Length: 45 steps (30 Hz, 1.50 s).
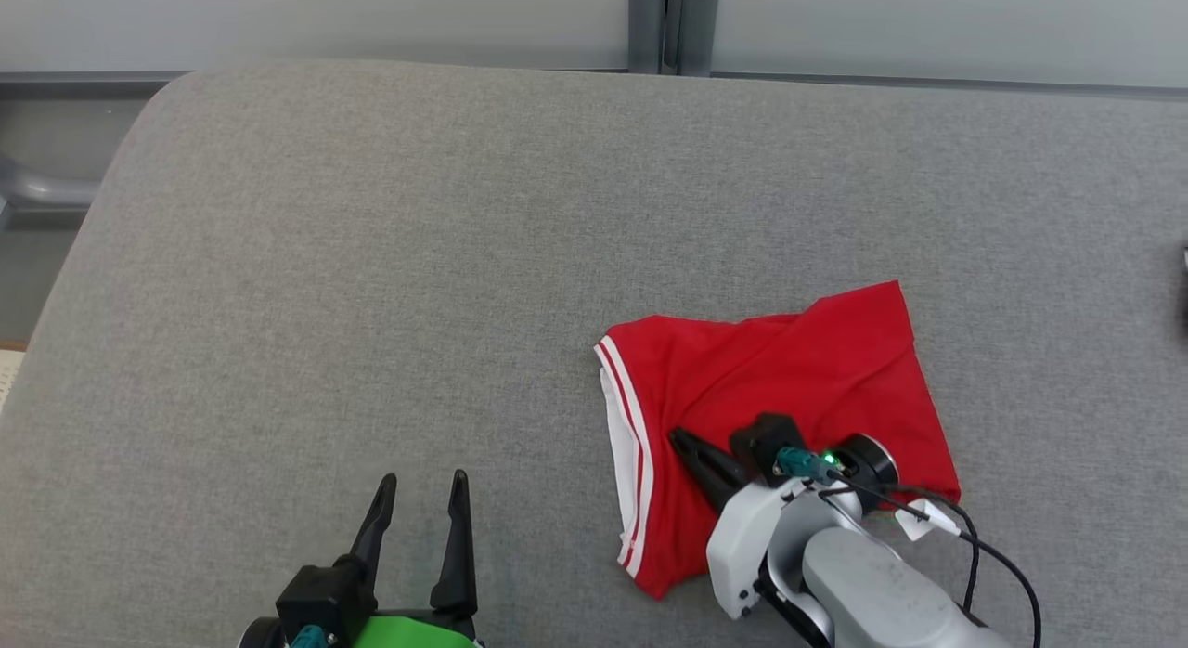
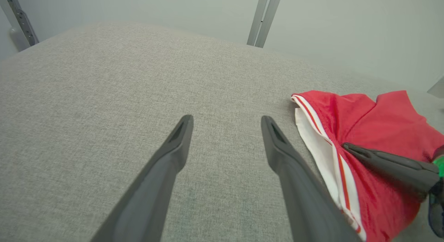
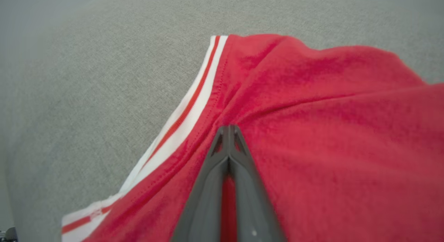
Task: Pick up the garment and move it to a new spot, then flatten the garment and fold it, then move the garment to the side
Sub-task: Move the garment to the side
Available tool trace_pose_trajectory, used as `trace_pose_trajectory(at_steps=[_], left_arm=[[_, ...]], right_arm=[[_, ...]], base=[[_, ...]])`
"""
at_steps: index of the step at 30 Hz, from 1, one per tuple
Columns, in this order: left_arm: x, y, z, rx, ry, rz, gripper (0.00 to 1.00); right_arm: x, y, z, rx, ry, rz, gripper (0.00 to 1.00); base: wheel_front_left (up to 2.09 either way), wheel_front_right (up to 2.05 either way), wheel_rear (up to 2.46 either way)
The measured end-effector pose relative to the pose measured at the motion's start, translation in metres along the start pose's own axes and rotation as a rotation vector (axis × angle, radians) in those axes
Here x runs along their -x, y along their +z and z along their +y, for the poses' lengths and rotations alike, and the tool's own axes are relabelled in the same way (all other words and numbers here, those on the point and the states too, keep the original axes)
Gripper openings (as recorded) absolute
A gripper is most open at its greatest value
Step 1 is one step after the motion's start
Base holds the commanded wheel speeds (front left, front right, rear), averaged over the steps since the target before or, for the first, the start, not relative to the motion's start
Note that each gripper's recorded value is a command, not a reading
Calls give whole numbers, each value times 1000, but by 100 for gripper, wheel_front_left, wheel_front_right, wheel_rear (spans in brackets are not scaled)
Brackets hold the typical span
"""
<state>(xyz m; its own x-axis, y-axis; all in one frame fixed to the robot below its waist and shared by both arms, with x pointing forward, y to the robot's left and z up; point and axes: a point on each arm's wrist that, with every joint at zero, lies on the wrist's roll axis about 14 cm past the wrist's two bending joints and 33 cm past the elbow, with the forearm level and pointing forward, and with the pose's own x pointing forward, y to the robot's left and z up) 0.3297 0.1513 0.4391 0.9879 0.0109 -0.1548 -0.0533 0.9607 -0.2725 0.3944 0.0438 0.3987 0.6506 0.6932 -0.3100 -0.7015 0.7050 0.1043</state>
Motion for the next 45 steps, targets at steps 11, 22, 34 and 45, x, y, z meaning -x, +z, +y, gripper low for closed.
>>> trace_pose_trajectory(at_steps=[11,22,34,45], left_arm=[[1,5,-12,6,-46,-17,100],[14,5,-7,7,-34,-25,100],[25,20,-1,-11,-36,-86,100],[21,26,-6,-26,-72,-104,100]], right_arm=[[26,-19,26,-50,20,14,0],[39,29,9,-103,-67,-168,0],[164,63,-114,17,-501,-369,47],[236,28,-155,-23,-736,-326,100]], base=[[0,0,0],[0,0,0],[0,0,0],[0,0,0]])
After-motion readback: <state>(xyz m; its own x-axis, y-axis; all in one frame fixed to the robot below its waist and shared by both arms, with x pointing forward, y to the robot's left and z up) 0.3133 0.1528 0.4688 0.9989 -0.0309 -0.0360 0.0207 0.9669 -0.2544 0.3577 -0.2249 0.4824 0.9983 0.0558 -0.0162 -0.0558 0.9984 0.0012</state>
